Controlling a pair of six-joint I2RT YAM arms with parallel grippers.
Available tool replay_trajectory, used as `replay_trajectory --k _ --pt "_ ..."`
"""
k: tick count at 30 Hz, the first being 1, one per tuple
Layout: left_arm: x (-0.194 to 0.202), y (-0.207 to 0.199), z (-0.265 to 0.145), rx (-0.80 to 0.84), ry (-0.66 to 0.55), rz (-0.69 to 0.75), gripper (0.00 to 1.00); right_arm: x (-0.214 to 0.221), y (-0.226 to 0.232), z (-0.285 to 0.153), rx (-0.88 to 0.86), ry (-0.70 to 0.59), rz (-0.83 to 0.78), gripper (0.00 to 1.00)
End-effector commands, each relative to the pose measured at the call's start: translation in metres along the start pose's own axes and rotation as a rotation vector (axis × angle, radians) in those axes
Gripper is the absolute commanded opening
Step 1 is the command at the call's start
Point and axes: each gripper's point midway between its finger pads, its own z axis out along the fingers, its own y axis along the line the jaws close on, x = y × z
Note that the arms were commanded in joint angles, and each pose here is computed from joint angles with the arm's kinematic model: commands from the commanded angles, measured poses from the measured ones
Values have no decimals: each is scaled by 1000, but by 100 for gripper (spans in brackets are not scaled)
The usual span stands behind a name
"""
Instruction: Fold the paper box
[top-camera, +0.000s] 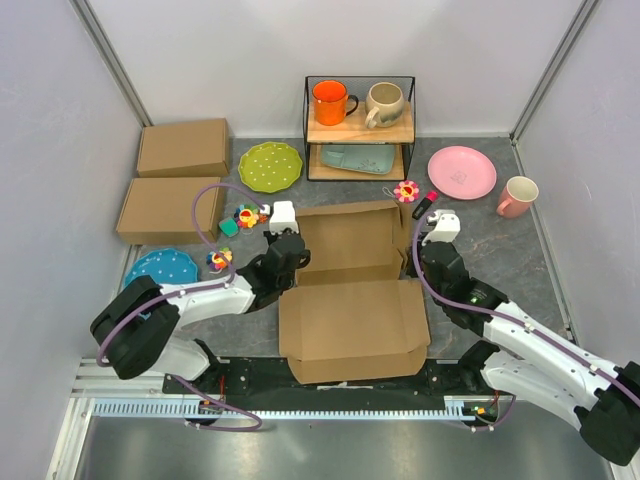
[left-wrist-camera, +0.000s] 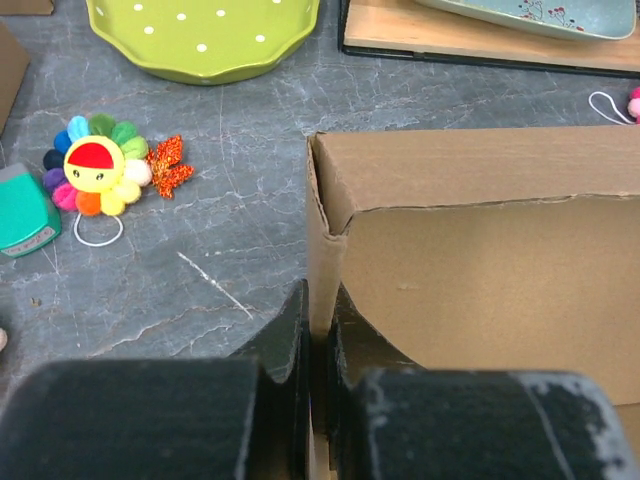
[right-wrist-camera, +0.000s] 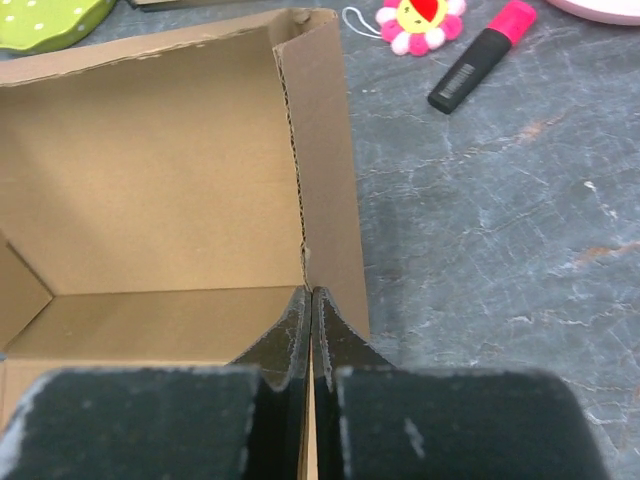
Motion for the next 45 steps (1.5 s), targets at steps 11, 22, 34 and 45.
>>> replay_trajectory --k 11,22,34,45 --pt "-18 -16 11 29 -86 47 2 18 50 5 -177 92 -52 18" --pt "-15 -9 11 13 -100 68 2 -107 11 -52 -20 -253 51 73" --pt "-19 -5 2 42 -145 43 2 -87 -88 -21 351 -220 367 41" --pt "-25 -7 -3 84 -178 24 2 -10 -61 39 71 18 339 54"
